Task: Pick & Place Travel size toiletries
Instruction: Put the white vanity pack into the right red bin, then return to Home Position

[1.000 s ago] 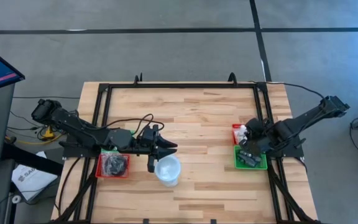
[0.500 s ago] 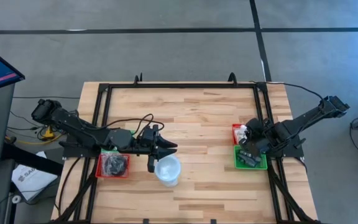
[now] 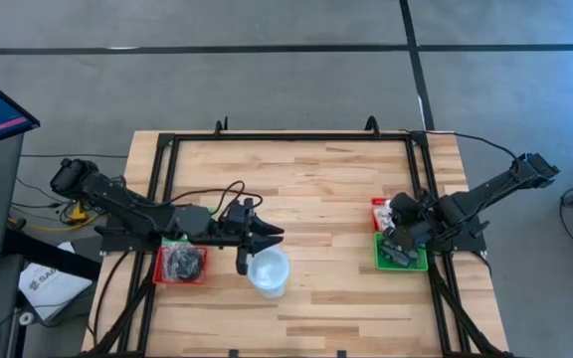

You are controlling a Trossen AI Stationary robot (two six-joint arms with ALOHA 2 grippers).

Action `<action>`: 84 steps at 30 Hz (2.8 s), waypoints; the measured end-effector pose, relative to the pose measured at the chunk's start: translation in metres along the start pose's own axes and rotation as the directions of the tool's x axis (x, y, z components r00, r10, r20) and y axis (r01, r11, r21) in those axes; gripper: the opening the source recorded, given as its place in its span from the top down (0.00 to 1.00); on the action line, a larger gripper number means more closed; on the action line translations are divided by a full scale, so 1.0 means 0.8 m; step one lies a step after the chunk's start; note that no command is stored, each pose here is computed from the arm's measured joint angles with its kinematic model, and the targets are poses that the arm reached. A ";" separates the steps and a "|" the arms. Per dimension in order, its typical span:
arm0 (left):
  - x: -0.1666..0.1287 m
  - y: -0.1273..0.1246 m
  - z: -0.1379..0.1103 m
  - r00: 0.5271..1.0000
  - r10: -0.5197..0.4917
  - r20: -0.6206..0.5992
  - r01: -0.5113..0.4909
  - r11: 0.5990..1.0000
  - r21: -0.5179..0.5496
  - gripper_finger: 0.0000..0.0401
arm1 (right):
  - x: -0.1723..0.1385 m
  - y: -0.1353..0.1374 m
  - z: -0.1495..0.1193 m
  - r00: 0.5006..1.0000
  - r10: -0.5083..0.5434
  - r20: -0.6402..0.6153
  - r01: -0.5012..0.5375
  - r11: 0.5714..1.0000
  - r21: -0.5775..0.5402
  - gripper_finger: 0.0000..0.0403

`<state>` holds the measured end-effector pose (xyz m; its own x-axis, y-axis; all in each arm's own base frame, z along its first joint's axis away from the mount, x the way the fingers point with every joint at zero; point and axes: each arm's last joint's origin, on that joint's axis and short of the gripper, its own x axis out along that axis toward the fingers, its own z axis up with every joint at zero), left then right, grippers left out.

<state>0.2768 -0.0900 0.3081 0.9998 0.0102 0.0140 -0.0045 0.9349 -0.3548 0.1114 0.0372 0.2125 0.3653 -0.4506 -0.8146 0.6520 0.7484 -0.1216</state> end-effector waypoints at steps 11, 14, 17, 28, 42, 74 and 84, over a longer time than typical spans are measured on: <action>0.003 0.013 -0.003 0.998 0.053 -0.046 -0.053 0.998 0.016 0.78 | 0.000 0.001 -0.001 1.000 0.014 -0.026 -0.014 1.000 0.008 0.87; 0.003 0.017 -0.007 0.994 0.073 -0.080 -0.071 0.997 0.022 0.76 | 0.000 0.000 -0.001 0.999 0.012 -0.032 -0.012 1.000 0.005 0.79; 0.003 0.017 -0.008 0.994 0.074 -0.082 -0.074 0.997 0.012 0.71 | 0.000 -0.001 -0.002 0.999 0.007 -0.035 -0.007 1.000 0.001 0.70; 0.003 0.017 -0.009 0.993 0.079 -0.093 -0.077 0.997 0.021 0.50 | -0.006 0.000 0.003 1.000 0.017 -0.026 -0.018 1.000 -0.026 0.39; 0.007 0.034 -0.006 0.987 0.131 -0.097 -0.126 0.990 0.056 0.48 | -0.028 -0.001 0.021 0.999 0.045 -0.001 -0.045 0.999 -0.007 0.37; -0.100 0.076 -0.042 0.975 0.200 0.094 -0.209 0.972 0.105 0.48 | -0.112 -0.003 -0.001 0.644 0.311 0.699 -0.220 0.950 -0.220 0.37; -0.104 0.088 -0.050 0.967 0.207 0.148 -0.224 0.968 0.111 0.48 | -0.091 0.019 -0.049 0.507 0.354 0.786 -0.316 0.925 -0.212 0.37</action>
<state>0.1939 -0.0392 0.2443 0.9637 0.2554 0.0782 -0.2300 0.9423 -0.2433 0.0686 0.1001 0.2480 0.9381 -0.3461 -0.0098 0.3462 0.9378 0.0249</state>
